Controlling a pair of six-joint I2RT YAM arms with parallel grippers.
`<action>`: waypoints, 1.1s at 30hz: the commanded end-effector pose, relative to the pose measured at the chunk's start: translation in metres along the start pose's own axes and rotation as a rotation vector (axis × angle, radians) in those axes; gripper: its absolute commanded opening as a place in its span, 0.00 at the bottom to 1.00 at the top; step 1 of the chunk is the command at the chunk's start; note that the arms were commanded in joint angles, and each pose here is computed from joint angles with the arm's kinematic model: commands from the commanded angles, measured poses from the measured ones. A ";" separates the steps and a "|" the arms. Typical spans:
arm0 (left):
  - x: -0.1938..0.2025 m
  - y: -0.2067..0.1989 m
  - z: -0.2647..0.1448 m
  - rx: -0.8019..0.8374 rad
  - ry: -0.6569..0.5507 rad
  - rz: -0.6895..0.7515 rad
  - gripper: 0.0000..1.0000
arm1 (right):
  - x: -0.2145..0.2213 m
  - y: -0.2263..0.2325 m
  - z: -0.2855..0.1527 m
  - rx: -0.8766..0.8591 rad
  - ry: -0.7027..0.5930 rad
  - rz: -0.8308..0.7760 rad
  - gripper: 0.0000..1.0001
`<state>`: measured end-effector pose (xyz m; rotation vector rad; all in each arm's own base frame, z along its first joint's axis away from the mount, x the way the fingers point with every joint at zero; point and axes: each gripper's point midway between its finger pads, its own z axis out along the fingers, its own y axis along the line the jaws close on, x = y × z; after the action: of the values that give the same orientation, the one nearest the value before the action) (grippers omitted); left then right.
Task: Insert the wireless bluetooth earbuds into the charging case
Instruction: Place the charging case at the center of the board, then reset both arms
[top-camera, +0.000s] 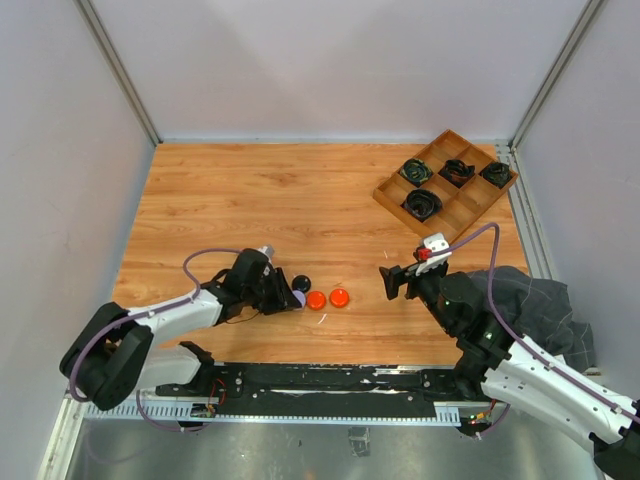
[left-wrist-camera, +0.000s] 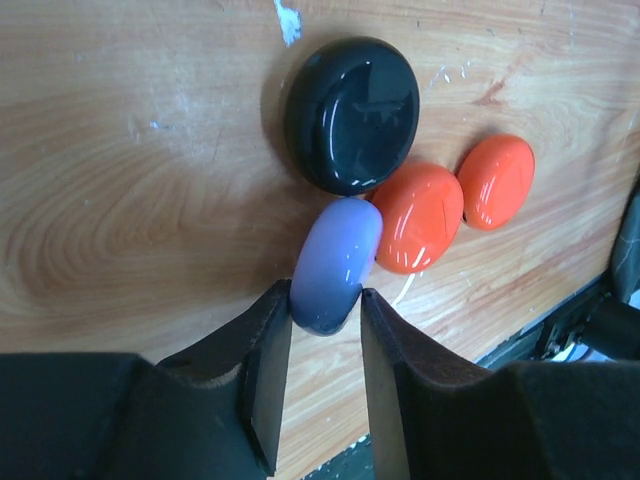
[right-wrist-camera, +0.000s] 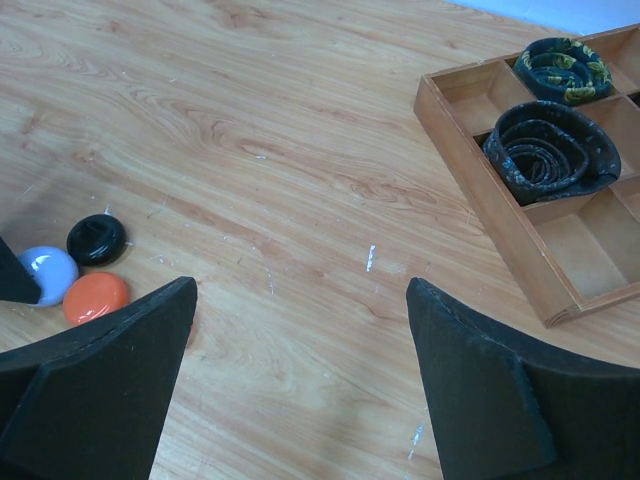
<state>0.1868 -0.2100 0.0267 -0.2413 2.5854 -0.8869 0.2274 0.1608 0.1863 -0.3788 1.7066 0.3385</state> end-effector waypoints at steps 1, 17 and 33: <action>-0.014 -0.015 0.010 0.034 -0.020 0.034 0.40 | 0.000 -0.008 0.001 0.041 -0.010 0.020 0.87; -0.043 -0.009 0.012 -0.027 -0.114 0.047 0.77 | 0.005 -0.014 0.002 0.081 0.004 0.014 0.91; -0.124 0.012 -0.133 -0.189 -0.607 0.030 0.99 | -0.005 -0.076 -0.022 0.429 0.140 0.015 0.98</action>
<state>0.2500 -0.1307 0.1070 -0.4173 2.2256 -0.6239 0.2440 0.1158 0.1729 -0.2129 1.8299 0.0726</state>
